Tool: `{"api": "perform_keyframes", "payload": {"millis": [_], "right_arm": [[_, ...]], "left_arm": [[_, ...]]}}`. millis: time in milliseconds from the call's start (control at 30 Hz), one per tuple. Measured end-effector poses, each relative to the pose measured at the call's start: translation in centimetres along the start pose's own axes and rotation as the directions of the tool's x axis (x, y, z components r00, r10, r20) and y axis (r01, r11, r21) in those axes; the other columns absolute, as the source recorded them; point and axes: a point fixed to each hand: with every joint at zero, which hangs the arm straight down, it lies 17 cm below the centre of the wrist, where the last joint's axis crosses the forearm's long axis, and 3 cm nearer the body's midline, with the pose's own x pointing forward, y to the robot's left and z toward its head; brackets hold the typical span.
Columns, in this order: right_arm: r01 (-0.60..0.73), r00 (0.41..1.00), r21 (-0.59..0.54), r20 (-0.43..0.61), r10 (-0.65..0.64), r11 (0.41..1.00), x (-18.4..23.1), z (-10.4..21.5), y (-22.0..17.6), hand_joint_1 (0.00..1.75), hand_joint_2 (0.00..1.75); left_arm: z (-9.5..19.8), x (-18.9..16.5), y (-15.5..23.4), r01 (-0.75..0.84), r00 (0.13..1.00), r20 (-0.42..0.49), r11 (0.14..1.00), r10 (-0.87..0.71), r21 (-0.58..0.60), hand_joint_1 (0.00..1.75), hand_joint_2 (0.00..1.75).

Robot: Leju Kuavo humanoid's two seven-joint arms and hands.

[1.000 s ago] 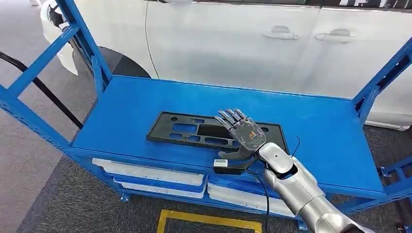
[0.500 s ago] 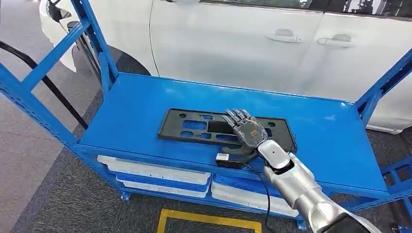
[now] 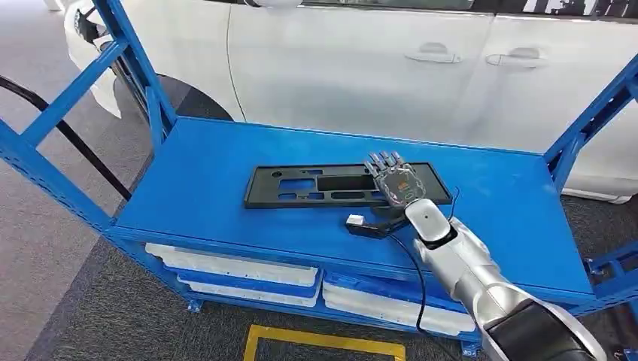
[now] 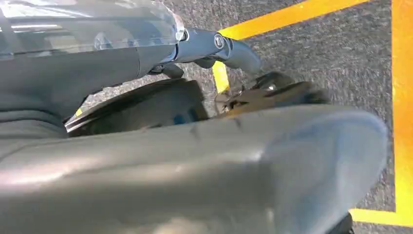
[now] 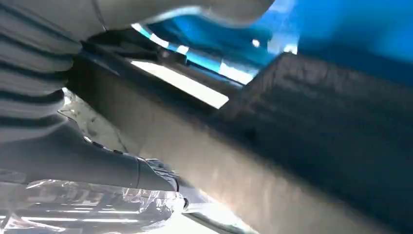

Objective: Take the parts from the cabinet and place them on the table.

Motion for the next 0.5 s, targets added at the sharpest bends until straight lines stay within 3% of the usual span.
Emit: {"api": "perform_keyframes", "payload": {"millis": [233, 267, 500], "right_arm": [[-0.006, 1.000, 0.006, -0.001, 0.006, 1.000, 0.1, -0.2, 0.0, 1.31, 1.75], [-0.007, 1.000, 0.003, -0.004, 0.007, 1.000, -0.1, -0.4, -0.2, 1.69, 1.75], [-0.011, 1.000, -0.034, -0.003, 0.011, 0.999, -0.3, -0.6, -1.1, 1.75, 1.75]], "left_arm": [[0.0, 0.1, 0.1, -0.002, 1.000, 0.004, 1.000, 0.002, 0.005, 0.00, 0.00], [0.0, 0.0, 0.1, -0.002, 1.000, 0.002, 1.000, 0.002, 0.005, 0.00, 0.00], [0.0, 0.3, 0.0, -0.002, 1.000, 0.009, 1.000, 0.002, 0.005, 0.00, 0.00]]}}
